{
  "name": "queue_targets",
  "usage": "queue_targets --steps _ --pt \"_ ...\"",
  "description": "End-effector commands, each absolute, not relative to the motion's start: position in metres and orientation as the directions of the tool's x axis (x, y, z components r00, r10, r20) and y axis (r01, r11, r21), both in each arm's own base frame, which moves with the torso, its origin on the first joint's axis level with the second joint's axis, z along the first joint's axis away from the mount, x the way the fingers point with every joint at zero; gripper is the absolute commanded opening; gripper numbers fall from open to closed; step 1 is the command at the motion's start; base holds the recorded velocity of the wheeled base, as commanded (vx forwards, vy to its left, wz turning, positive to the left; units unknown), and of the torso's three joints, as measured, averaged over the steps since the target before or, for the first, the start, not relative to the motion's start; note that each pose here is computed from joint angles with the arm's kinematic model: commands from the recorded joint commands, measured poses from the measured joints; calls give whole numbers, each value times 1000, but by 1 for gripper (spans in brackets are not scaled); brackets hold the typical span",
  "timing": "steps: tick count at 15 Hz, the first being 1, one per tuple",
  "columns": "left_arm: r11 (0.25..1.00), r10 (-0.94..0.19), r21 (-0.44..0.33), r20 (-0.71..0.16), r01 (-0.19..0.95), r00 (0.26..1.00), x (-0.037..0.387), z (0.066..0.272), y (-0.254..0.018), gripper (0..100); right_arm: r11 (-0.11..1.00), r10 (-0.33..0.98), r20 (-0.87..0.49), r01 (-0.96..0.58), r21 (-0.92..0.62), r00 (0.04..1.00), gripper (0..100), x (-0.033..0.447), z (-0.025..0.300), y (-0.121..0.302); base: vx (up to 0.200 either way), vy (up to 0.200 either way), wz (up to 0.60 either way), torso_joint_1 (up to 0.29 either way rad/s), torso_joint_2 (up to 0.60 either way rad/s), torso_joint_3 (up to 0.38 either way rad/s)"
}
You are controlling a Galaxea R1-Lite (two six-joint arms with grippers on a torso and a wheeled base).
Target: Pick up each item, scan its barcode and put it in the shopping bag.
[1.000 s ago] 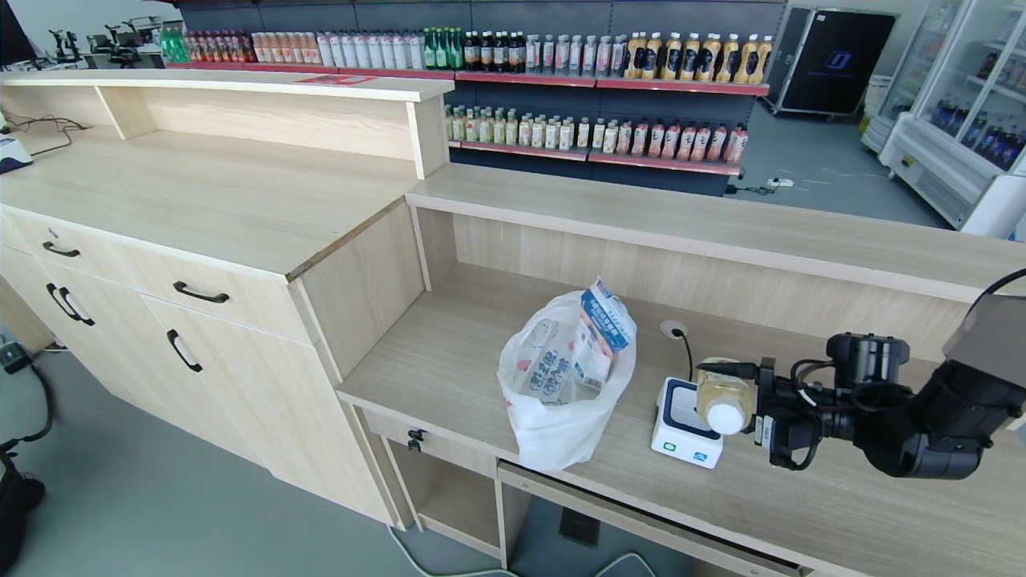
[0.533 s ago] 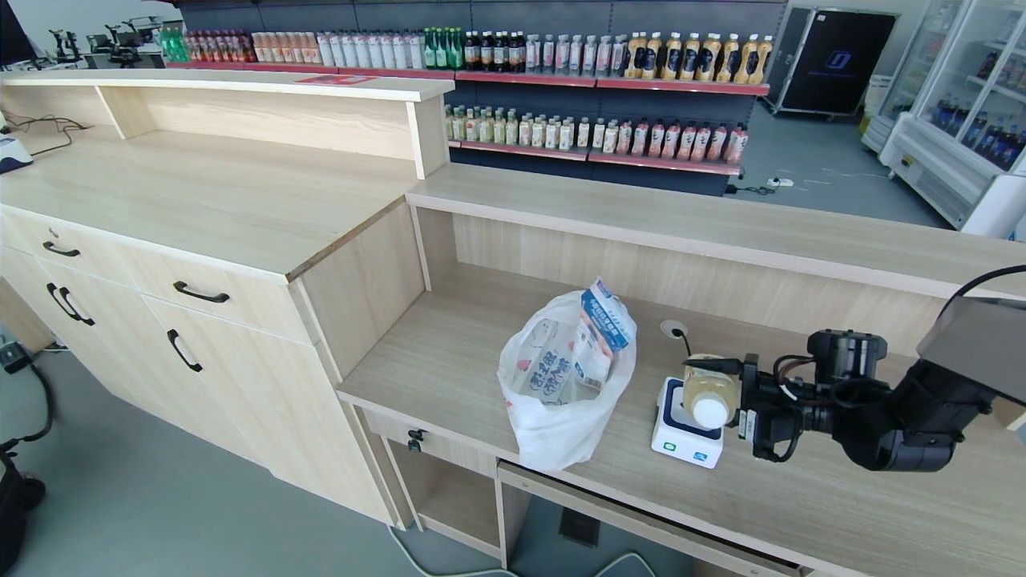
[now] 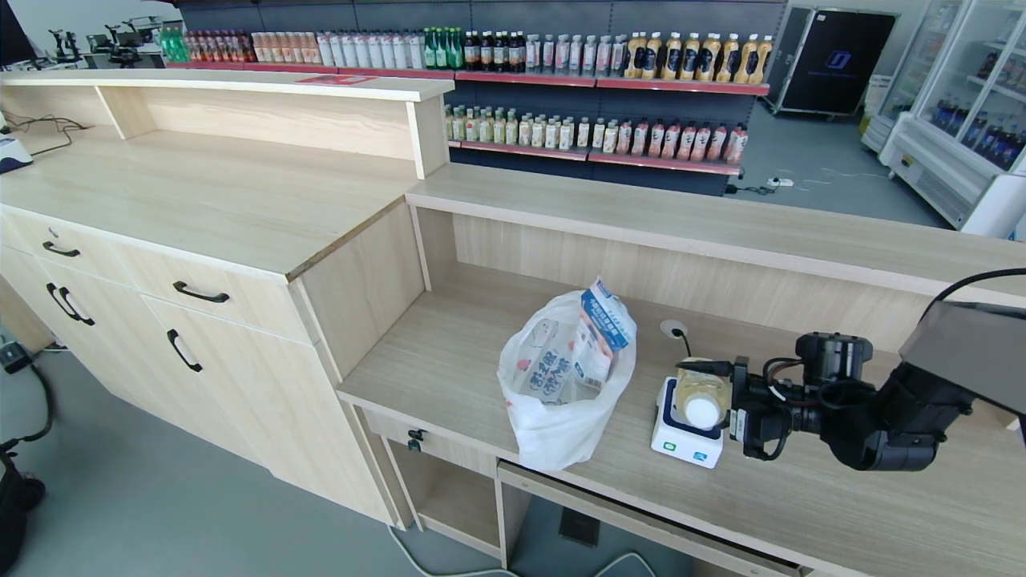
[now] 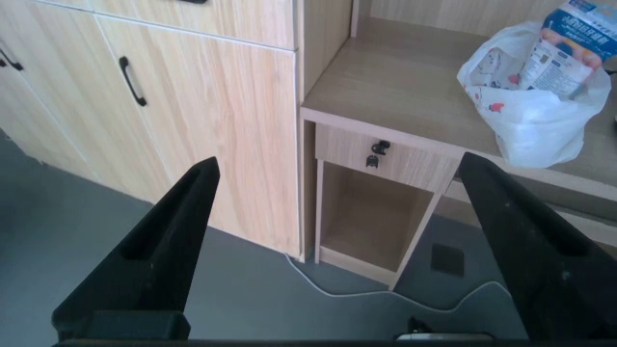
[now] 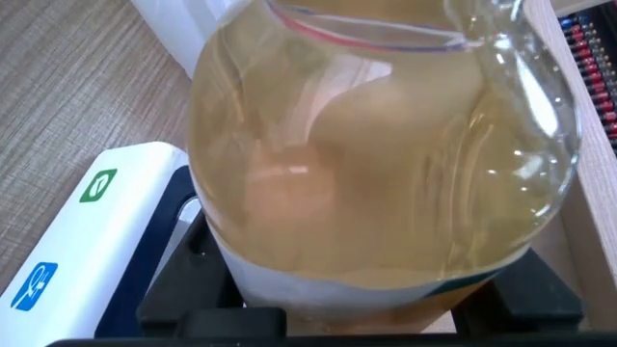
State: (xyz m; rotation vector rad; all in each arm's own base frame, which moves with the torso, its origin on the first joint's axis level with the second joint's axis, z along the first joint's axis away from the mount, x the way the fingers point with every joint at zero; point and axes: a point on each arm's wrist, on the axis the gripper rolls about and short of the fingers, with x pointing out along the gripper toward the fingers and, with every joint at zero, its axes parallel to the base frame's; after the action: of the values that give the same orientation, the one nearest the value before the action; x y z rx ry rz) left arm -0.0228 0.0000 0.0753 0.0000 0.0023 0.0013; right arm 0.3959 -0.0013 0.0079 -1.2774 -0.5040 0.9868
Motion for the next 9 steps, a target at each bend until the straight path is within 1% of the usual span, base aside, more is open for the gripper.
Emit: queue_targets --steps 1,9 --pt "1000 2 0 -2 -2 1000 -23 75 0 100 -21 833 -202 -336 -942 514 0 397 3 0 0 0 0 0 0 0" --pt "1000 2 0 -2 -2 1000 -23 75 0 100 -14 840 -194 -337 -941 506 0 405 1 5 0 0 0 0 0 0"
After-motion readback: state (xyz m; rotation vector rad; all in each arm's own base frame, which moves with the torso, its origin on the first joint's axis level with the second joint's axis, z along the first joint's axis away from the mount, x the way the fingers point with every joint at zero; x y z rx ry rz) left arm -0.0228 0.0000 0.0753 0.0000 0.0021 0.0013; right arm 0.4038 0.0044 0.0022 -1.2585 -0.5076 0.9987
